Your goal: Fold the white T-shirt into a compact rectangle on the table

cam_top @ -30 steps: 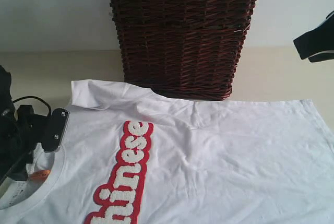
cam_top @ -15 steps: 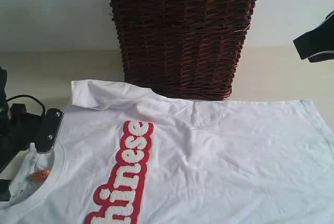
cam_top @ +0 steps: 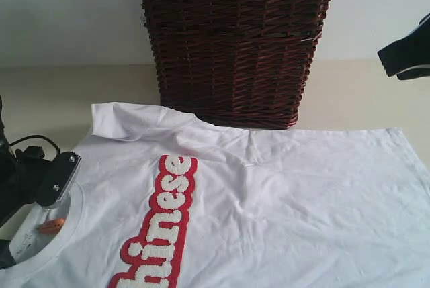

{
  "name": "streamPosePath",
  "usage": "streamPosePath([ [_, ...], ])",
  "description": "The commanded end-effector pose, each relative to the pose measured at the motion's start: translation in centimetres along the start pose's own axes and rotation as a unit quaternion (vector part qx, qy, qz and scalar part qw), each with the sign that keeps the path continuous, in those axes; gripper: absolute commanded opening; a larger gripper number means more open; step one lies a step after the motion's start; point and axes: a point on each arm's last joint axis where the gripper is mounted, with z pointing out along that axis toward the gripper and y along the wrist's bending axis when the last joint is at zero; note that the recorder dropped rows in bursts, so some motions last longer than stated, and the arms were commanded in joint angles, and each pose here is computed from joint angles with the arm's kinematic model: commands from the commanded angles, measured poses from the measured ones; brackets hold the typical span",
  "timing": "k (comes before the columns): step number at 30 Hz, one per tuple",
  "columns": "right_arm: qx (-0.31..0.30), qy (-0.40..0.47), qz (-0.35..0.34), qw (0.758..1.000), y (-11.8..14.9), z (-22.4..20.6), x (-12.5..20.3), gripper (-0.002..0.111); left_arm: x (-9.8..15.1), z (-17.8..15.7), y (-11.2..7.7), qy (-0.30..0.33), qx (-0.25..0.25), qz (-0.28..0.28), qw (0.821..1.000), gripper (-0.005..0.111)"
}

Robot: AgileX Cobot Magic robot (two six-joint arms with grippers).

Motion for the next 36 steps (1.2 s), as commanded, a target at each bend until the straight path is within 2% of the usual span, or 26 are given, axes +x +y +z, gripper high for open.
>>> streamPosePath([
  [1,0.000,-0.008,-0.004,1.000,0.0,-0.1,0.0,0.000,-0.2,0.1,0.6,-0.026,-0.029,-0.003,0.999,0.105],
  [10,0.000,-0.008,-0.004,1.000,0.0,-0.1,0.0,0.000,-0.2,0.1,0.9,-0.027,-0.043,0.002,0.999,0.105],
  [17,0.000,-0.008,-0.004,1.000,0.0,-0.1,0.0,0.000,-0.3,1.8,0.6,-0.028,-0.001,-0.007,1.000,0.105],
  [24,0.000,-0.007,-0.009,1.000,0.0,-0.1,0.0,0.000,-0.2,1.8,0.5,-0.023,0.003,-0.010,1.000,0.105],
  [28,-0.003,-0.007,-0.012,1.000,0.1,-0.1,0.0,0.000,0.1,1.8,-0.1,-0.007,0.036,0.008,0.999,0.105],
  [36,-0.003,-0.007,-0.012,1.000,0.1,-0.1,0.0,0.000,0.2,0.8,0.2,0.000,0.004,0.016,1.000,0.105],
])
